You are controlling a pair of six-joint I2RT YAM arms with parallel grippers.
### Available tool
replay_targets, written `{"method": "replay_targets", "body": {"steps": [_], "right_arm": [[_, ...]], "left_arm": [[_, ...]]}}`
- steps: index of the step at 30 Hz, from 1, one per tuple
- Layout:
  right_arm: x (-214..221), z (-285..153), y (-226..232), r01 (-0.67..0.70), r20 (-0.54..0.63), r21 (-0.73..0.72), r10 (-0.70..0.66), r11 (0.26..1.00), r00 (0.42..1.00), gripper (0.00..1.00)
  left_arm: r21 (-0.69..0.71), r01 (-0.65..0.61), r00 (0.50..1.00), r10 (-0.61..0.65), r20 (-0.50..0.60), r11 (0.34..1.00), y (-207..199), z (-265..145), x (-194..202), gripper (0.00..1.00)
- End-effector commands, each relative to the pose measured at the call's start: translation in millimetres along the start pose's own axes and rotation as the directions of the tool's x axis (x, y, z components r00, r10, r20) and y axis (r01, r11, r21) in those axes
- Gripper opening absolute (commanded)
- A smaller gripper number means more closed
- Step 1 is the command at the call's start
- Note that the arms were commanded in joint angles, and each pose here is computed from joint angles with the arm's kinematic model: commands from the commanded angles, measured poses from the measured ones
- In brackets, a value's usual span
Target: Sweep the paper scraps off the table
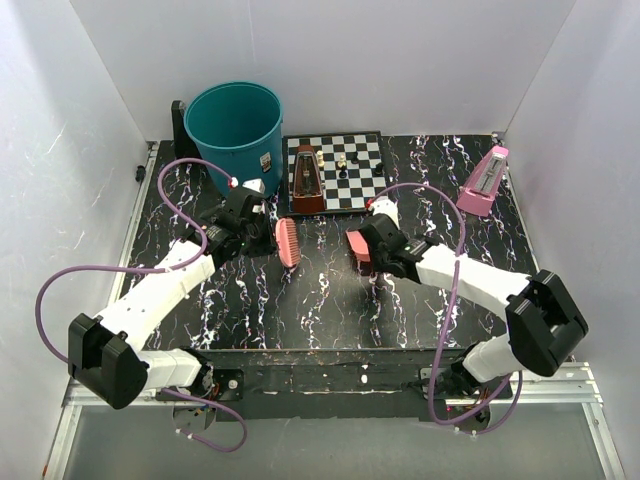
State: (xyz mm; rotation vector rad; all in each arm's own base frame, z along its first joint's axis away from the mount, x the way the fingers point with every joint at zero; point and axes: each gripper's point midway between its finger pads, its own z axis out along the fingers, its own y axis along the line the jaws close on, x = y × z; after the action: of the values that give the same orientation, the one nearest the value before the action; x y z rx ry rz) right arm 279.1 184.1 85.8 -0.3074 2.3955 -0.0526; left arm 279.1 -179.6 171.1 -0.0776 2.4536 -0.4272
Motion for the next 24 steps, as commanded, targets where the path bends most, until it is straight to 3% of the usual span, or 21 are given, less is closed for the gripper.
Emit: {"method": "replay_targets", "body": {"steps": [1, 6, 10, 15, 19, 20, 23, 24], "right_arm": [[-13.7, -13.8, -7.9, -0.052, 0.053, 0.03, 0.051, 0.998, 0.997, 0.76], [-30.8, -34.6, -1.5, -0.092, 0.137, -0.075, 0.101, 0.993, 0.985, 0.85], [-41.9, -50.6, -5.8, -0.132, 0.19, -0.105, 0.15, 0.986, 0.97, 0.87], [-43.3, -60.1, -12.2, -0.165, 0.231, -0.125, 0.191, 0.978, 0.954, 0.88], [-39.5, -65.6, -16.8, -0.182, 0.238, -0.128, 0.209, 0.975, 0.948, 0.89], [-39.3, -67.8, -18.6, -0.185, 0.244, -0.129, 0.212, 0.974, 0.946, 0.89], [-35.5, -72.2, -23.7, -0.192, 0.254, -0.129, 0.219, 0.973, 0.942, 0.89], [-34.4, -73.2, -25.3, -0.191, 0.257, -0.127, 0.218, 0.973, 0.941, 0.9]], "left_arm": [[0.01, -0.012, 1.0, 0.012, 0.025, 1.0, 1.6, -8.7, -2.0, 0.0], [-0.001, -0.014, 1.0, 0.014, 0.021, 1.0, 4.8, -8.3, -0.2, 0.0], [0.027, 0.011, 1.0, -0.011, 0.015, 1.0, -2.0, -7.1, 0.5, 0.0], [0.209, 0.071, 0.996, -0.059, -0.061, 0.975, -42.0, -2.3, 4.4, 0.0], [0.18, 0.115, 0.991, -0.101, -0.083, 0.977, -44.5, 3.8, -1.4, 0.01], [0.104, 0.136, 0.987, -0.126, -0.095, 0.985, -32.6, 2.5, 0.7, 0.17], [-0.146, 0.167, 0.986, -0.168, 0.003, 0.975, 9.6, -14.0, -15.4, 0.94], [-0.205, 0.171, 0.985, -0.163, 0.059, 0.964, 22.5, -22.1, -23.8, 0.98]]}}
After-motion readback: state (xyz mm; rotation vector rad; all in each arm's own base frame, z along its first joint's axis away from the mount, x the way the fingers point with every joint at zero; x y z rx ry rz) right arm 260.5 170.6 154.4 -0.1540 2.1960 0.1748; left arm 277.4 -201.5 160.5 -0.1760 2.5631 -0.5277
